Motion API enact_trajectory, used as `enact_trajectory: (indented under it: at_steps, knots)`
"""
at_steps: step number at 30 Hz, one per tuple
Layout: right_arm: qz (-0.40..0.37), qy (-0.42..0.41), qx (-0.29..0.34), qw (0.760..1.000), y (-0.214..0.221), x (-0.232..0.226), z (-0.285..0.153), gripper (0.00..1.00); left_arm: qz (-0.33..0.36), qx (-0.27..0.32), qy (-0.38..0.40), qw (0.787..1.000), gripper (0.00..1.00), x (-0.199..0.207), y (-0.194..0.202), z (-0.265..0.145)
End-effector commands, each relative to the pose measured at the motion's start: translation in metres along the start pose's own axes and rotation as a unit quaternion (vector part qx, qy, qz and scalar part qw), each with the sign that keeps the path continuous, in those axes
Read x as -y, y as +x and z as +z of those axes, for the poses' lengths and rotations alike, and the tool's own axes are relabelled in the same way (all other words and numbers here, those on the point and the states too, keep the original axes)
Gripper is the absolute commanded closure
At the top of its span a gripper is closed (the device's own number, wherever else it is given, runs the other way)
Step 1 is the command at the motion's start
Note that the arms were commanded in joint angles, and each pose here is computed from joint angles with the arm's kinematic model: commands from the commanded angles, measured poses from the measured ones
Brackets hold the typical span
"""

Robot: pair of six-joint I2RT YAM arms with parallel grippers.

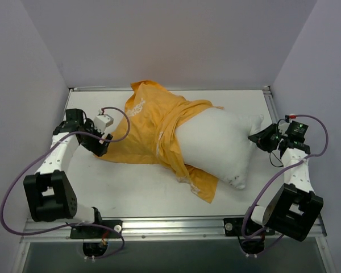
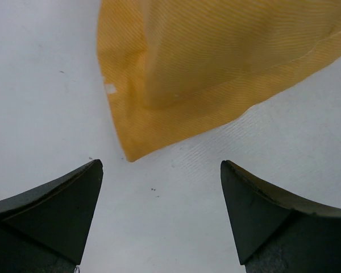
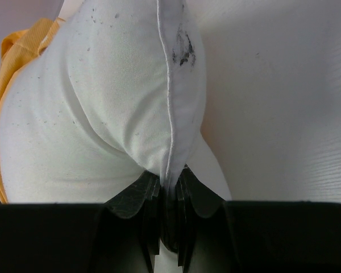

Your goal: Remove the pillowcase from the pillow

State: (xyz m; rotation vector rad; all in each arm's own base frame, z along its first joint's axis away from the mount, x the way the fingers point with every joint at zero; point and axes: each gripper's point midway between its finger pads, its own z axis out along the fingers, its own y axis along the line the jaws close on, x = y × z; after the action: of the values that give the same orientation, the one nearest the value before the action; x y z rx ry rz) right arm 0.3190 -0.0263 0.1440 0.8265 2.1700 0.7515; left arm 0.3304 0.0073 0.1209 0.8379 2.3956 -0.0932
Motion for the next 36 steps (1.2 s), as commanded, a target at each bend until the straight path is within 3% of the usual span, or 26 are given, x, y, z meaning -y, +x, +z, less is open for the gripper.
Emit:
enact_trajectory:
  at_steps: [1,5,9,11,17,26,28,30,31,32,36]
  knots:
    - [-0.025,-0.018,0.025,0.999,-0.01,-0.011,-0.006,1.0,-0.019,0.012,0.04,0.999,0.06,0.0,-0.005,0.021]
    - [-0.027,-0.021,0.024,0.999,-0.01,-0.012,-0.006,1.0,0.006,0.016,0.071,0.997,0.06,0.006,0.005,0.05]
    - [-0.029,-0.023,0.025,0.999,-0.01,-0.013,-0.006,1.0,0.08,0.095,0.009,0.992,0.06,-0.012,-0.012,0.065]
    - [-0.029,-0.023,0.024,0.999,-0.01,-0.013,-0.006,1.0,0.088,0.108,-0.015,0.99,0.06,-0.02,-0.015,0.072]
    - [-0.031,-0.027,0.025,0.999,-0.01,-0.015,-0.006,1.0,0.091,0.039,0.038,0.994,0.06,-0.017,0.012,0.101]
    - [-0.033,-0.024,0.026,0.999,-0.012,-0.015,-0.007,1.0,0.102,0.022,0.069,0.992,0.06,-0.002,0.021,0.123]
    - [-0.033,-0.024,0.027,0.999,-0.012,-0.014,-0.007,1.0,0.119,0.022,0.084,0.989,0.0,0.002,0.02,0.123]
    - [-0.033,-0.023,0.027,0.999,-0.012,-0.014,-0.006,1.0,0.12,0.014,0.091,0.989,0.27,0.005,0.024,0.122]
    - [-0.033,-0.023,0.027,0.999,-0.012,-0.013,-0.006,1.0,0.118,0.011,0.073,0.99,0.5,-0.003,0.023,0.123]
    - [-0.032,-0.023,0.027,0.999,-0.013,-0.014,-0.006,1.0,0.119,0.008,0.067,0.991,0.97,-0.007,0.023,0.123]
    - [-0.028,-0.023,0.026,0.999,-0.013,-0.013,-0.006,1.0,0.086,-0.002,0.058,0.995,0.98,-0.015,0.024,0.115]
